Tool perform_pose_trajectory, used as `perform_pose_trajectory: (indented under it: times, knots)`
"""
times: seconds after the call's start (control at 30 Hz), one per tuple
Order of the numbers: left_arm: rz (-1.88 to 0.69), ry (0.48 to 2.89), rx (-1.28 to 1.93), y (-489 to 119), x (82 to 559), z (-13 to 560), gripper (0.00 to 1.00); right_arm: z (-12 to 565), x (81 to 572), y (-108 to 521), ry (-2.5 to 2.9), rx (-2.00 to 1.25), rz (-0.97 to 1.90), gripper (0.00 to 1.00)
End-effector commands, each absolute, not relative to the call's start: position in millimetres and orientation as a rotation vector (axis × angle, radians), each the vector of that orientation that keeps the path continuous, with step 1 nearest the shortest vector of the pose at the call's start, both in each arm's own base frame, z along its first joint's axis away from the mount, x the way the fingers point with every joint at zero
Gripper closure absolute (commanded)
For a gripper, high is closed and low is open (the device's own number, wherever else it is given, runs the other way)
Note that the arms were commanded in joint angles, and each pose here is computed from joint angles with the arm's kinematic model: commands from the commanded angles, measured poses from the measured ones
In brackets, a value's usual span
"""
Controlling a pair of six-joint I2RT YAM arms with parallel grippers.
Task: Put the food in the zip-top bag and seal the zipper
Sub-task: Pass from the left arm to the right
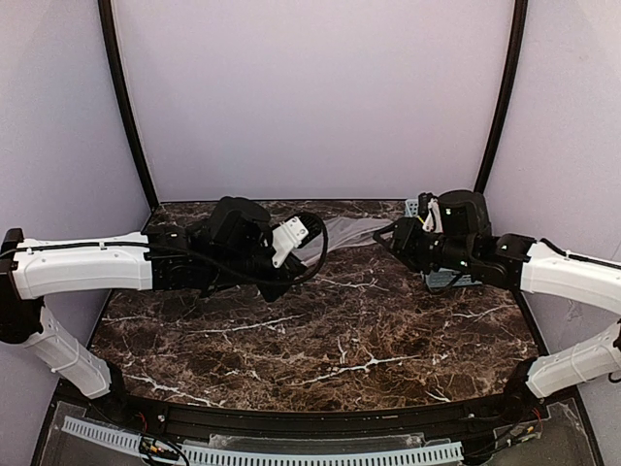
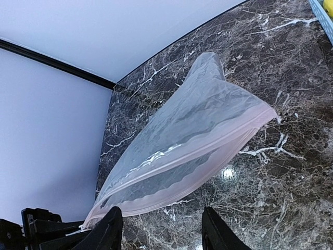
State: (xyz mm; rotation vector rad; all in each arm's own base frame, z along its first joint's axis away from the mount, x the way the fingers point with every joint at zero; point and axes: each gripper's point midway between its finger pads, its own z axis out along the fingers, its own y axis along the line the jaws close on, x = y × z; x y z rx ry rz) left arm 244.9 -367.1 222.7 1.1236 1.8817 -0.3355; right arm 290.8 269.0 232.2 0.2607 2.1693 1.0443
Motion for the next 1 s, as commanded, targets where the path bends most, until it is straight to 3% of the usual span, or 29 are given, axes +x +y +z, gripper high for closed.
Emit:
perform_pose_trajectory:
  times: [0.0, 0.97]
  knots:
    - [-0.347, 1.896, 1.114, -366, 244, 226, 0.99, 232, 285, 276, 2.152, 0.257, 1.119, 0.50]
    - [-0.364, 1.893, 1.128, -367, 241, 225, 0.99, 240, 304, 293, 2.127, 0.231, 1.122, 0.60]
